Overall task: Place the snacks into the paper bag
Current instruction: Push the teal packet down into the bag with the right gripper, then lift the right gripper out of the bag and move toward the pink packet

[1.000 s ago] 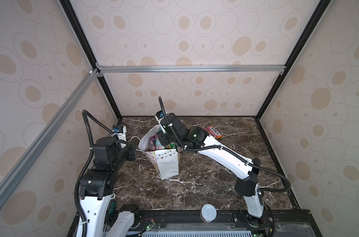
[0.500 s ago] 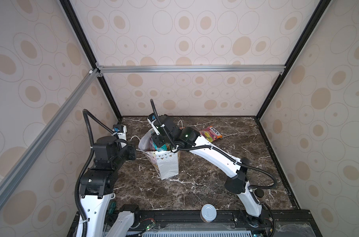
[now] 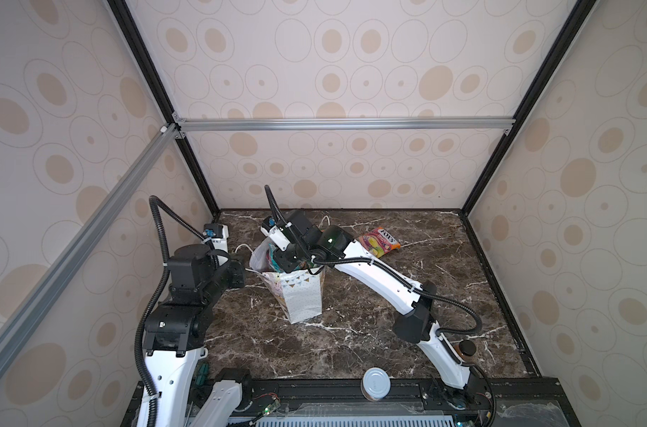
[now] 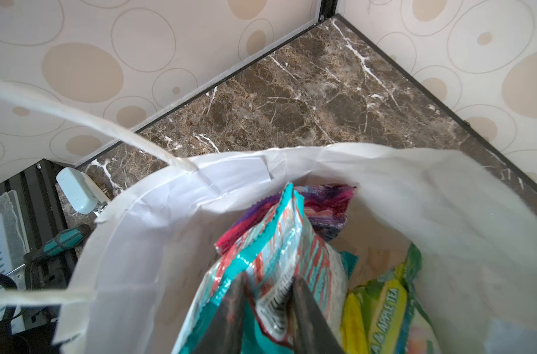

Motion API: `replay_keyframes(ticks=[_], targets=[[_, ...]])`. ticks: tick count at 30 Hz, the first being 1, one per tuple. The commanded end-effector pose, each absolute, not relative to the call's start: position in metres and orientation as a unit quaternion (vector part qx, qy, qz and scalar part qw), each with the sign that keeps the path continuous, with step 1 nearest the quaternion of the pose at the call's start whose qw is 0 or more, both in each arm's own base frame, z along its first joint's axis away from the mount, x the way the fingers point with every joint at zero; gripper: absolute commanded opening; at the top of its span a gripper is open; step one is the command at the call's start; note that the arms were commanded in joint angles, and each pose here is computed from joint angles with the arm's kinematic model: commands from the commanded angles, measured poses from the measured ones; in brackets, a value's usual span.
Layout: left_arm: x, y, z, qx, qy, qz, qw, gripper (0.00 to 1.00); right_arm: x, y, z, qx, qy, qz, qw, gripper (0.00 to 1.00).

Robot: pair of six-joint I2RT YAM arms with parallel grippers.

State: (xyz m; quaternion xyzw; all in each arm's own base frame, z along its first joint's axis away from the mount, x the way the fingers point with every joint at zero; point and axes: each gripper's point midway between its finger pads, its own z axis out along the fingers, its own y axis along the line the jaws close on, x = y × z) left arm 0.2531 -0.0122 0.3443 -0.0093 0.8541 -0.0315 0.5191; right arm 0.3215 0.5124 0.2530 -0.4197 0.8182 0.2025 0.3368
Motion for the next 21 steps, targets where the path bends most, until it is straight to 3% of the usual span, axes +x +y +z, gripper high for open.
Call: replay_keyframes(ticks=[1, 6, 16, 21], targets=[[0.25, -0.011, 0.37, 0.0, 0.837, -0.023, 0.547, 0.0, 0.333, 0.493, 0.226, -0.412, 0.844, 0.174, 0.296, 0.26], [0.249, -0.01, 0.371, -0.001, 0.837, -0.021, 0.547, 0.0, 0.35, 0.482, 0.241, -0.406, 0.839, 0.155, 0.327, 0.25], [0.251, -0.011, 0.371, -0.003, 0.836, -0.027, 0.548, 0.0, 0.335, 0.487, 0.262, -0.444, 0.811, 0.188, 0.33, 0.24], [0.251, -0.011, 0.371, -0.004, 0.836, -0.027, 0.548, 0.0, 0.334, 0.486, 0.306, -0.425, 0.795, 0.216, 0.375, 0.24]])
